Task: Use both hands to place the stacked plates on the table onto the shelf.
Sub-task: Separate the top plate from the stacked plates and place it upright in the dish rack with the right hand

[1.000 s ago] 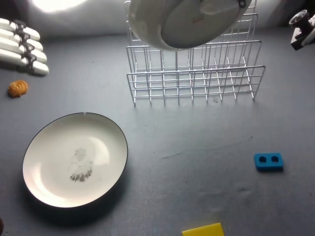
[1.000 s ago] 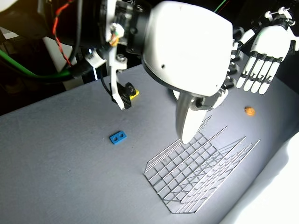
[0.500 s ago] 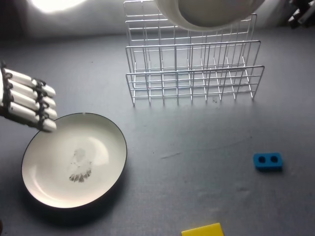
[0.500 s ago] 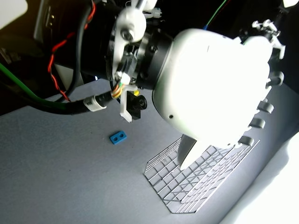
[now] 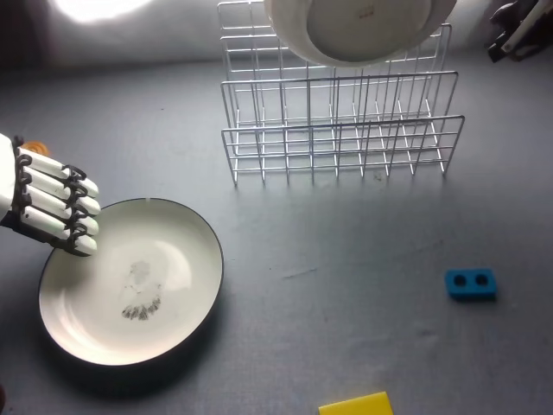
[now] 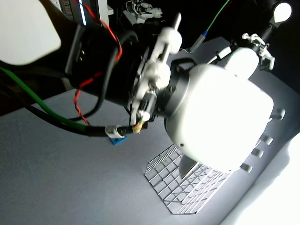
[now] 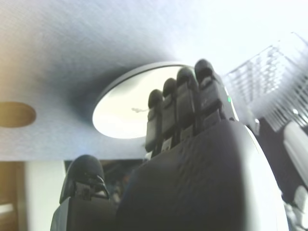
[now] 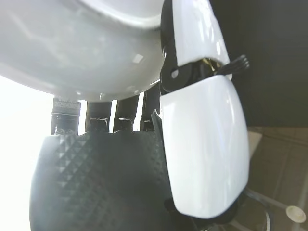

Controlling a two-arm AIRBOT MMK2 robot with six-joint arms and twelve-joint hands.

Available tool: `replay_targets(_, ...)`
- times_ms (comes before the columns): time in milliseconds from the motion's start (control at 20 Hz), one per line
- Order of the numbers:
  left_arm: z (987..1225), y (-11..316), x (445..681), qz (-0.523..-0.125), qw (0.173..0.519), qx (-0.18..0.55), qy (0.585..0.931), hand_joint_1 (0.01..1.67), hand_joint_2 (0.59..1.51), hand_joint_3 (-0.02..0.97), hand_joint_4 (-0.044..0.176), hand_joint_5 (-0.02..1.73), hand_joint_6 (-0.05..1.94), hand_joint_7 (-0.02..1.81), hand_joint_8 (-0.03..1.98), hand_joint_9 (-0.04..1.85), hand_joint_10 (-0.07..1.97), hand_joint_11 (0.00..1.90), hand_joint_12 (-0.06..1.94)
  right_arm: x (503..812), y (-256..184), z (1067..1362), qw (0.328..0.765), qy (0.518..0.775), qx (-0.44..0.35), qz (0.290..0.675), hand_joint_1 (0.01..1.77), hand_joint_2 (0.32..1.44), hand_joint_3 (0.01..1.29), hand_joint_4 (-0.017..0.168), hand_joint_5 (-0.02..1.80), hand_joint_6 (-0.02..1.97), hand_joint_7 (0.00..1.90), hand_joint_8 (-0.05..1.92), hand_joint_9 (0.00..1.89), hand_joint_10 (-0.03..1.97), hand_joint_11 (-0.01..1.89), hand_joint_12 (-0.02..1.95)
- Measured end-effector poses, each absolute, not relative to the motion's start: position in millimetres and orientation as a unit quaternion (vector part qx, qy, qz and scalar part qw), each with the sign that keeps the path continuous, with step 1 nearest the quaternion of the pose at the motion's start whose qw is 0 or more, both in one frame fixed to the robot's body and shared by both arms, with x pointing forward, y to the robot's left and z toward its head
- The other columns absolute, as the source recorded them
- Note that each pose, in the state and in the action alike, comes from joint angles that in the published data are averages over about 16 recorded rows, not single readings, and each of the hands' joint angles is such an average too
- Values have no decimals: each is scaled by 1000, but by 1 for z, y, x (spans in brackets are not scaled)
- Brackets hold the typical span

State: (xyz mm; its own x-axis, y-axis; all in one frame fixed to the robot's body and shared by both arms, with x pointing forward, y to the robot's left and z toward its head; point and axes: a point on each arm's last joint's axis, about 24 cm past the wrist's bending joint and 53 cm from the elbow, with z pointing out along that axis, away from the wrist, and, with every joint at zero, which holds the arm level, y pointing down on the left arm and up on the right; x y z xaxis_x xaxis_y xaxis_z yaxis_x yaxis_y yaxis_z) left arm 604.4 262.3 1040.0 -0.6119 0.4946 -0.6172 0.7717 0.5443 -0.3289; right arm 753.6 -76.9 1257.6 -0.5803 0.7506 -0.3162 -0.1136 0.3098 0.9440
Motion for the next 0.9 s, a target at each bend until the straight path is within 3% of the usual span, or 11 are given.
replay_targets(150,1037,265,604,-295,229,373,849,15,1179,18,0,198,14,183,-1,125,-13,16,166,758,-74,1245,391,709,230,540,1367,941,14,-7,985,836,1176,549,1179,641,1060,655)
replay_targets(500,1041,267,604,-301,227,368,850,15,1184,18,-1,199,14,187,-1,137,-5,17,159,766,-68,1218,370,715,243,541,1371,948,14,-7,970,829,1167,586,1166,682,1040,665)
replay_targets(700,1045,267,603,-306,225,365,850,15,1186,18,-1,201,14,188,-1,145,5,17,162,770,-66,1205,362,718,248,541,1375,955,14,-7,949,836,1151,643,1116,880,1023,682)
replay_targets(900,1048,266,601,-311,223,366,848,14,1188,17,-1,202,15,189,-1,154,13,17,175,773,-66,1194,357,720,252,540,1376,966,15,-7,928,855,1132,702,1103,881,1000,692)
